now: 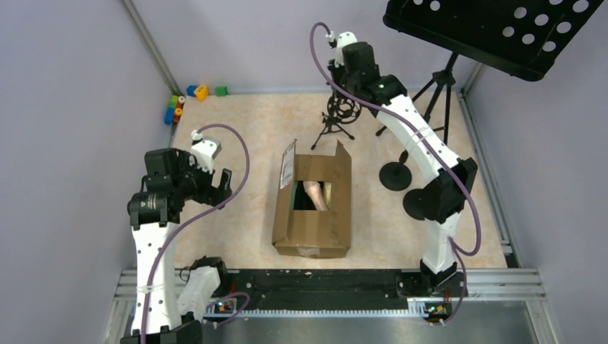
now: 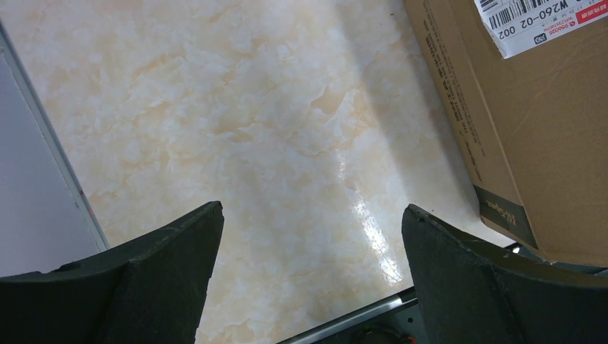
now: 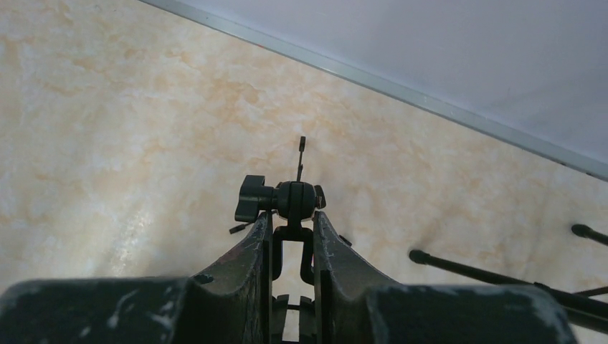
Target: Attach the microphones to the stand
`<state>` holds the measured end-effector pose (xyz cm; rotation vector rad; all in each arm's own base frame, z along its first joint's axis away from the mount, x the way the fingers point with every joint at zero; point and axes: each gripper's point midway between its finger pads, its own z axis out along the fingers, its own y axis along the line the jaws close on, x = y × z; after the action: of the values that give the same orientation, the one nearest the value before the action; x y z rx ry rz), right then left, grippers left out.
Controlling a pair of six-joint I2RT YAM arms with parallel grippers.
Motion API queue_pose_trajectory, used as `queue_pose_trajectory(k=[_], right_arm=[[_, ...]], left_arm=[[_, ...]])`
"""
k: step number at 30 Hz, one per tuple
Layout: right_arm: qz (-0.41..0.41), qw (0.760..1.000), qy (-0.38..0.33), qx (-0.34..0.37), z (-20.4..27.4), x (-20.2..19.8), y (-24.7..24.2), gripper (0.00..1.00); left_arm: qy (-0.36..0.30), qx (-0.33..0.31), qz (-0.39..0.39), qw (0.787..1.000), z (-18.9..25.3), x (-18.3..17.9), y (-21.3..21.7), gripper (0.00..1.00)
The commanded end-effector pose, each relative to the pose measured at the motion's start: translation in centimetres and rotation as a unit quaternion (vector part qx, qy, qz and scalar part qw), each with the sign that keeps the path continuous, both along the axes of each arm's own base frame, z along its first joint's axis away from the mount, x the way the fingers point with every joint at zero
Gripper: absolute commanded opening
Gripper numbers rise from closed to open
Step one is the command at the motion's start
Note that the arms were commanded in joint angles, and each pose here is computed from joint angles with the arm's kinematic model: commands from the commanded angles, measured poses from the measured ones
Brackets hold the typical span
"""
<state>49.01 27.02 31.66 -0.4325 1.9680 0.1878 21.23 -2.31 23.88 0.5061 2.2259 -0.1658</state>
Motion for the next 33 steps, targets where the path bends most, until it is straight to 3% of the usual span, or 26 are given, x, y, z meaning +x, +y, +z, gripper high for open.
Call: queue_pose_trajectory(k=[1, 8, 12, 14, 19, 22, 28, 33], right_arm=[[-0.032, 0.999, -0.003, 0.013, 2.6, -1.7, -3.3, 0.00], [-0.054, 0.998, 0.028, 0.004, 0.0, -0.7, -5.5, 0.00], [-0.064, 0.997, 0.052, 0.003, -2.2, 0.6, -6.1, 0.11], [-0.066, 0.996, 0.058, 0.003, -2.9, 1.1, -6.1, 0.21], [-0.047, 0.997, 0.061, 0.018, -3.0, 1.6, -4.9, 0.37], [-0.037, 0.997, 0.057, 0.027, -2.4, 1.8, -4.3, 0.53], [-0.040, 0.998, 0.040, 0.036, -0.8, 2.5, -4.2, 0.62], [-0.049, 0.997, -0.002, 0.064, 3.5, 2.5, -4.3, 0.75]], left_arm=[[-0.023, -0.005, -0.010, 1.000, 0.7, 0.6, -0.4, 0.99], [-0.023, -0.036, -0.019, 0.999, 1.5, 0.7, -1.4, 0.99], [-0.018, -0.080, -0.028, 0.996, 2.6, 1.6, -2.7, 0.99], [-0.014, -0.092, -0.035, 0.995, 3.1, 2.3, -3.2, 0.99], [-0.022, -0.095, -0.034, 0.995, 3.7, 3.9, -3.7, 0.99], [-0.031, -0.098, -0.033, 0.994, 3.6, 4.2, -3.9, 0.99], [-0.022, -0.094, -0.035, 0.995, 2.3, 4.2, -3.9, 0.99], [-0.021, -0.095, -0.039, 0.994, 2.2, 4.2, -4.2, 0.99]])
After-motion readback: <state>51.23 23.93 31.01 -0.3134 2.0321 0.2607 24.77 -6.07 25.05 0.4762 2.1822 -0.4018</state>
